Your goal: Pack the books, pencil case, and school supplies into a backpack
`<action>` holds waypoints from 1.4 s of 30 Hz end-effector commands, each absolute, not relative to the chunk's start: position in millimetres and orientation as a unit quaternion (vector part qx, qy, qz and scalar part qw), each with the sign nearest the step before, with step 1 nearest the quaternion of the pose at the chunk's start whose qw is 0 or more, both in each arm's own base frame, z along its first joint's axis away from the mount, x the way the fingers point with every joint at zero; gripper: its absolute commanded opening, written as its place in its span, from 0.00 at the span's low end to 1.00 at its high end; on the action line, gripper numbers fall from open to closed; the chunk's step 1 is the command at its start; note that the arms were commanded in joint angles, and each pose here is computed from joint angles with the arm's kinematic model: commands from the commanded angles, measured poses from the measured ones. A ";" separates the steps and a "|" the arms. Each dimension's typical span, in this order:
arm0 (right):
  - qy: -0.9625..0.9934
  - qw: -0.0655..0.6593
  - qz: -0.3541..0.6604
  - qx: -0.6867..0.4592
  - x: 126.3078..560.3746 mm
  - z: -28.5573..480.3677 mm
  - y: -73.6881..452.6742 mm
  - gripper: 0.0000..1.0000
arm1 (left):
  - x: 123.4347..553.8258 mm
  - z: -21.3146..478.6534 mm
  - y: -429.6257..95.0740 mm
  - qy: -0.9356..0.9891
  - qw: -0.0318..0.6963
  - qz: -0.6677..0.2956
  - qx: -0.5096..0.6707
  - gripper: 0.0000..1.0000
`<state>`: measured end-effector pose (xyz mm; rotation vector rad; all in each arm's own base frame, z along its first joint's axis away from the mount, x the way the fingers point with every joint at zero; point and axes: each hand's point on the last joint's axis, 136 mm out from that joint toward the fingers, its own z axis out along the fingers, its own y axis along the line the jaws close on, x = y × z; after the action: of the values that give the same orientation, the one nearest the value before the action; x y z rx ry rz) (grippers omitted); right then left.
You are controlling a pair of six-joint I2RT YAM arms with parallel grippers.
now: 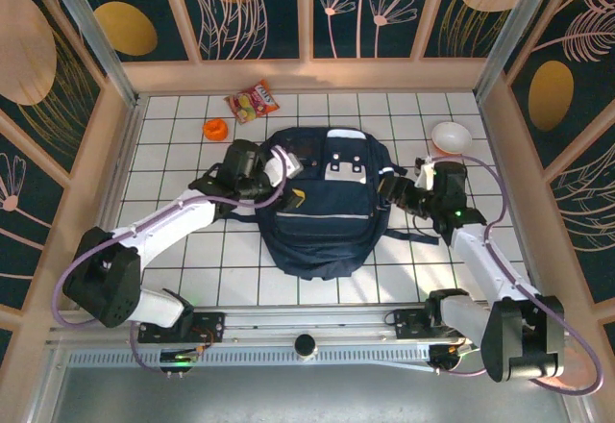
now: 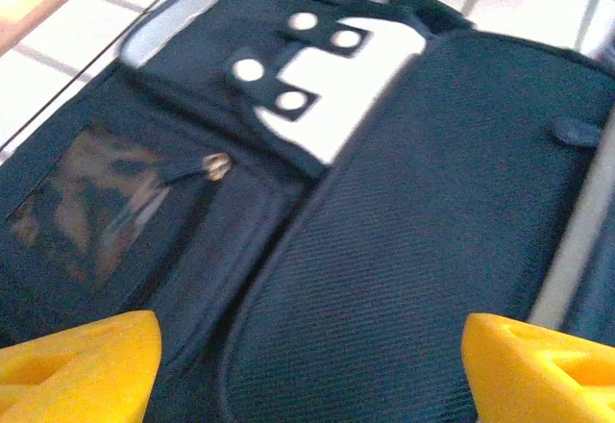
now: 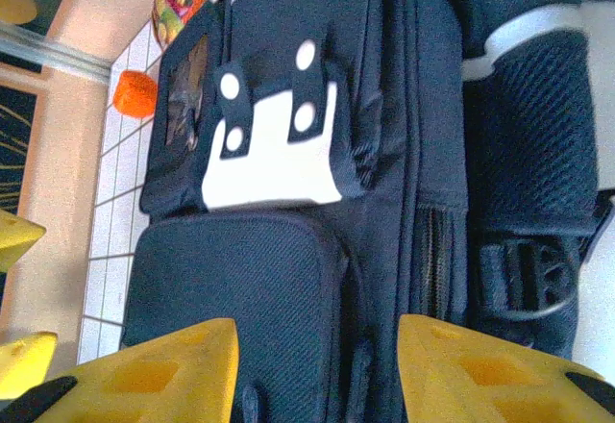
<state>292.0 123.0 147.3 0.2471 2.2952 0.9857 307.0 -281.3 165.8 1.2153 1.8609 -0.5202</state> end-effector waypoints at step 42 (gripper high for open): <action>0.790 0.495 0.276 -0.232 306.4 203.7 126.6 0.50 | 246.3 189.9 -345.9 0.582 0.445 -0.337 0.592 0.00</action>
<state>303.4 117.7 188.1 -0.2553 2.0602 0.7706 254.2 -339.3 151.5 1.5229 1.6087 -0.7188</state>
